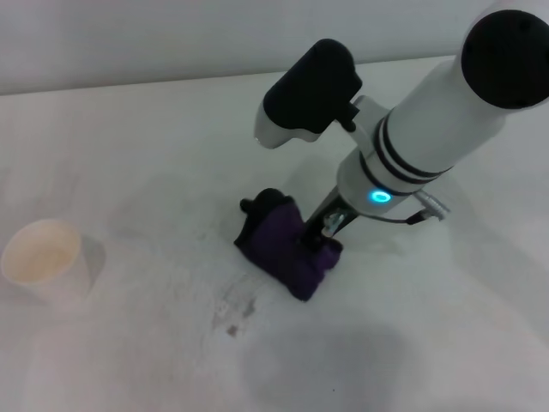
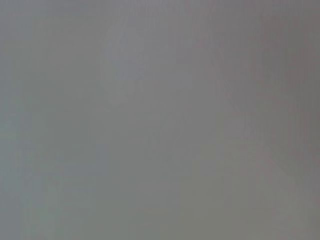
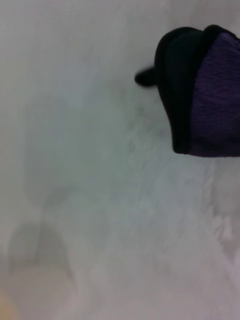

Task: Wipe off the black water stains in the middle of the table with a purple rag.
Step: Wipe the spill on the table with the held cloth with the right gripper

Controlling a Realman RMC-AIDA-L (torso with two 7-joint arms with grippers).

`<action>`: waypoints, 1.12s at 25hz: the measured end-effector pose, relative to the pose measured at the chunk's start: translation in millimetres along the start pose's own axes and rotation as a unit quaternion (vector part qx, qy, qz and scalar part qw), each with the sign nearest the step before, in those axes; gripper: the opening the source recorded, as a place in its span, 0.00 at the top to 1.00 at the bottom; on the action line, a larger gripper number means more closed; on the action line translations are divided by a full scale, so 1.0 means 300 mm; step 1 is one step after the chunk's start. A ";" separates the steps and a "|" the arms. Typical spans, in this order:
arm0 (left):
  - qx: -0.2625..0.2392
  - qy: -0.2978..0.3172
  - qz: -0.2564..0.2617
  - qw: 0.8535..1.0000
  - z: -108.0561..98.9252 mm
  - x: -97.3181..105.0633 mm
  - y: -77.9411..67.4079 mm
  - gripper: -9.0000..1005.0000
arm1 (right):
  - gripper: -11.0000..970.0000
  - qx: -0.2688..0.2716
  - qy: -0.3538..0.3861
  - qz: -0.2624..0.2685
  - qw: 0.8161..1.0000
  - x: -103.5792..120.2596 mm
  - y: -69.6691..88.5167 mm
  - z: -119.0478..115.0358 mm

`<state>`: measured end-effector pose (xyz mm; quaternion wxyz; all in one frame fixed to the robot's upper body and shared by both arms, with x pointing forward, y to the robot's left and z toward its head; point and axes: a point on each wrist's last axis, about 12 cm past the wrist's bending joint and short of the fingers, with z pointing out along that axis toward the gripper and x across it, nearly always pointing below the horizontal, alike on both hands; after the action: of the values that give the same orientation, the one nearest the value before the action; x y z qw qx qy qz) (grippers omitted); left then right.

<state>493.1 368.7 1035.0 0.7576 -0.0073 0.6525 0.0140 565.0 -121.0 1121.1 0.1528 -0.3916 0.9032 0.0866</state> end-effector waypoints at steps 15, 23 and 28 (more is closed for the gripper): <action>0.012 -0.017 -0.003 1.000 0.018 -0.013 -0.022 0.11 | 0.89 -0.150 0.026 -0.076 0.985 0.014 0.225 0.102; 0.008 -0.018 -0.003 1.000 -0.051 -0.002 -0.010 0.11 | 0.89 -0.101 0.021 -0.077 0.992 -0.011 0.160 0.094; 0.004 -0.015 -0.002 1.000 -0.075 0.003 -0.001 0.11 | 0.90 -0.053 0.015 -0.057 0.997 -0.005 0.072 0.053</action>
<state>471.1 367.7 1030.7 0.7671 -0.0057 0.6414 0.0096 553.5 -100.9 1107.4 0.1227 -0.4511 0.8759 0.1194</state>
